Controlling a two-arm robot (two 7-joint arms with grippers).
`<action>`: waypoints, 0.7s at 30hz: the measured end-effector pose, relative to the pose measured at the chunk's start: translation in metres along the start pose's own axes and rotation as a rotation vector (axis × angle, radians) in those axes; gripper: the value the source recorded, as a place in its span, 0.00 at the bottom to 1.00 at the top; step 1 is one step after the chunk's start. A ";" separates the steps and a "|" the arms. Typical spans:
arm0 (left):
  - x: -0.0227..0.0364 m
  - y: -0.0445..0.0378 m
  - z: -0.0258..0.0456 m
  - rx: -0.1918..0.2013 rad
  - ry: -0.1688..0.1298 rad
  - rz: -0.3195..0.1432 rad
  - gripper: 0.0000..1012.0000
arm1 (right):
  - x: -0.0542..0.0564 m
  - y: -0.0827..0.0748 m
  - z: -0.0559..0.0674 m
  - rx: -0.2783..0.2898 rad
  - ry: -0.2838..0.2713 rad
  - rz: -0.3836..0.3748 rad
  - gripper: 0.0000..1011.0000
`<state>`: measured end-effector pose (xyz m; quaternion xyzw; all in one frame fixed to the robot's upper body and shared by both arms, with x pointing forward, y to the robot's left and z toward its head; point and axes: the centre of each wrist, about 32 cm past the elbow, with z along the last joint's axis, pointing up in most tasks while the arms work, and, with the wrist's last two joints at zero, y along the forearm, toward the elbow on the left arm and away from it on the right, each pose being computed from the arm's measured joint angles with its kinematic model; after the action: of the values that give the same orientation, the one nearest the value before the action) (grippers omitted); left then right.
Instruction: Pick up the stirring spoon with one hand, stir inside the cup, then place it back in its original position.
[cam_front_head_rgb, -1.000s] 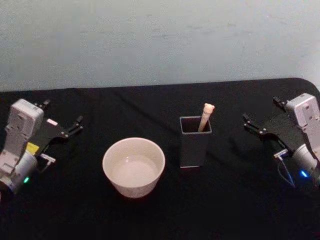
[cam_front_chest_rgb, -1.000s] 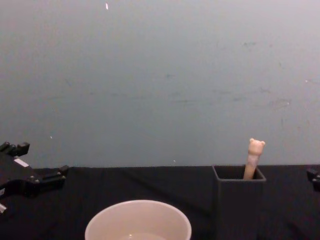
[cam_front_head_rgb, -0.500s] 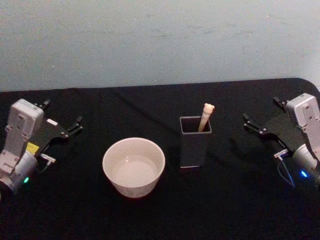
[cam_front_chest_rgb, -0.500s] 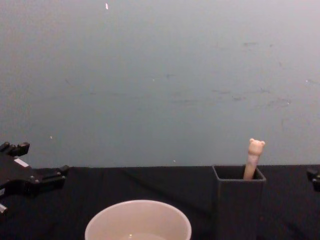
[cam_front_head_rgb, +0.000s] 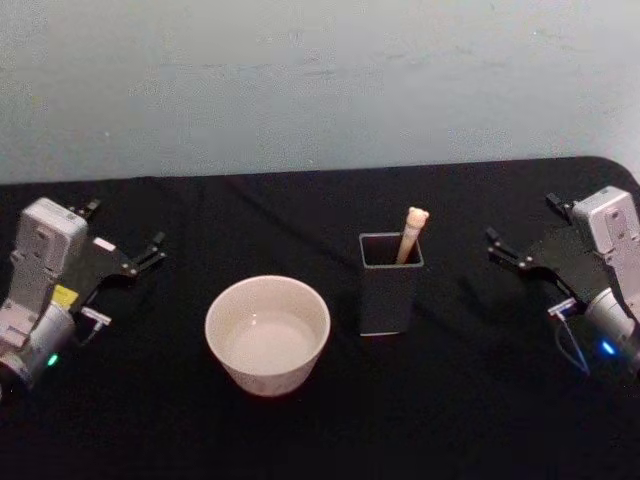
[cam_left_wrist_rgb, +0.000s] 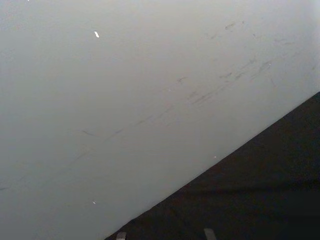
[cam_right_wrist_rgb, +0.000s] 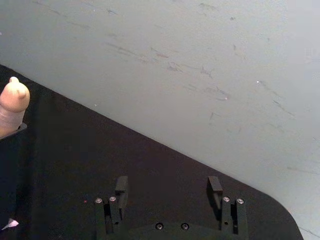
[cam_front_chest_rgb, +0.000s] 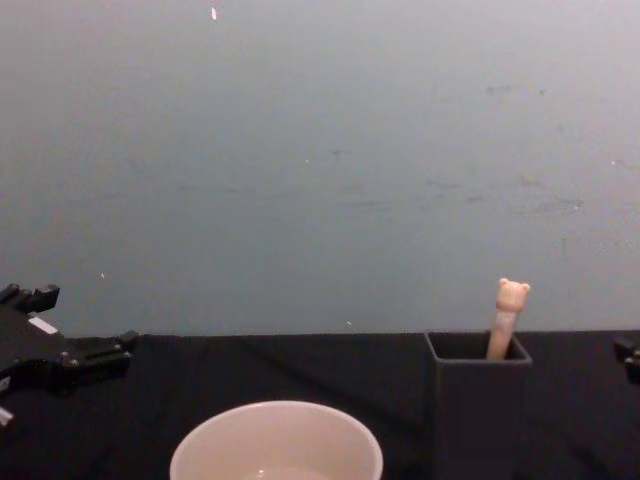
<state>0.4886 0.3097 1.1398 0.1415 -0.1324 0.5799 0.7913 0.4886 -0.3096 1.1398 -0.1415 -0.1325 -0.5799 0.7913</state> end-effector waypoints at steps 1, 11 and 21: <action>0.0000 0.0000 0.0000 0.000 0.000 0.000 0.99 | 0.000 0.000 0.000 0.000 0.000 0.000 0.99; 0.0000 0.0000 0.0000 0.000 0.000 0.000 0.99 | 0.000 0.000 0.000 0.000 0.000 0.000 0.99; 0.0000 0.0000 0.0000 0.000 0.000 0.000 0.99 | 0.005 0.000 0.000 0.019 0.039 0.002 0.99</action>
<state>0.4886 0.3097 1.1398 0.1415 -0.1325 0.5799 0.7913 0.4897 -0.3142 1.1422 -0.1228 -0.1225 -0.5803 0.7957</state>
